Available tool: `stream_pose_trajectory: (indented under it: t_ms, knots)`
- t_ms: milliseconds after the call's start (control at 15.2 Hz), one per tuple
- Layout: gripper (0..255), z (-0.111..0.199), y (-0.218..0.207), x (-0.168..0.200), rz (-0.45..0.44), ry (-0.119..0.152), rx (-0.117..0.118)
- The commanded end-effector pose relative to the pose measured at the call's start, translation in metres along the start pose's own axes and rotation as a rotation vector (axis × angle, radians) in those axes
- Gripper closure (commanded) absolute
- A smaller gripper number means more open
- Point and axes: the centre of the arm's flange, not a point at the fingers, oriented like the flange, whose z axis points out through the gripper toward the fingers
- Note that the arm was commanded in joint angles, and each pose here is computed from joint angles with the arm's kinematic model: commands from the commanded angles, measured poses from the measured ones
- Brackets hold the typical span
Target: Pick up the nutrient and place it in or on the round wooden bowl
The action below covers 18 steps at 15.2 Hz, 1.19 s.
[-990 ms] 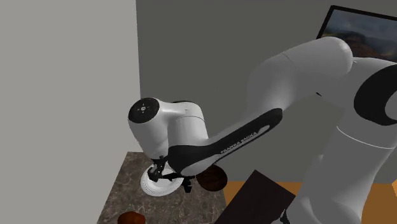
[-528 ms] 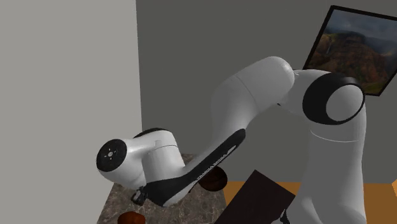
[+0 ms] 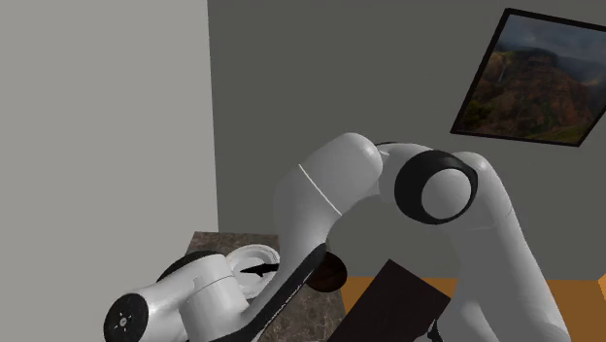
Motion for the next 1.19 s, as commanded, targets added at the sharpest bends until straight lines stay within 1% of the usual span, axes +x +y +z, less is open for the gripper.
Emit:
stream_pose_trajectory:
  t_ms: [0, 330, 396, 858, 1122]
  knots:
    - [0, 0.011, -0.021, 0.011, -0.031, 0.0, -0.023]
    - [0, 0.048, -0.08, 0.03, -0.107, -0.002, -0.077]
    - [0, 0.052, -0.085, 0.032, -0.114, -0.002, -0.081]
    - [0, 0.089, -0.082, 0.032, -0.114, -0.002, -0.081]
    - [0, 0.092, -0.082, 0.032, -0.114, -0.002, -0.081]
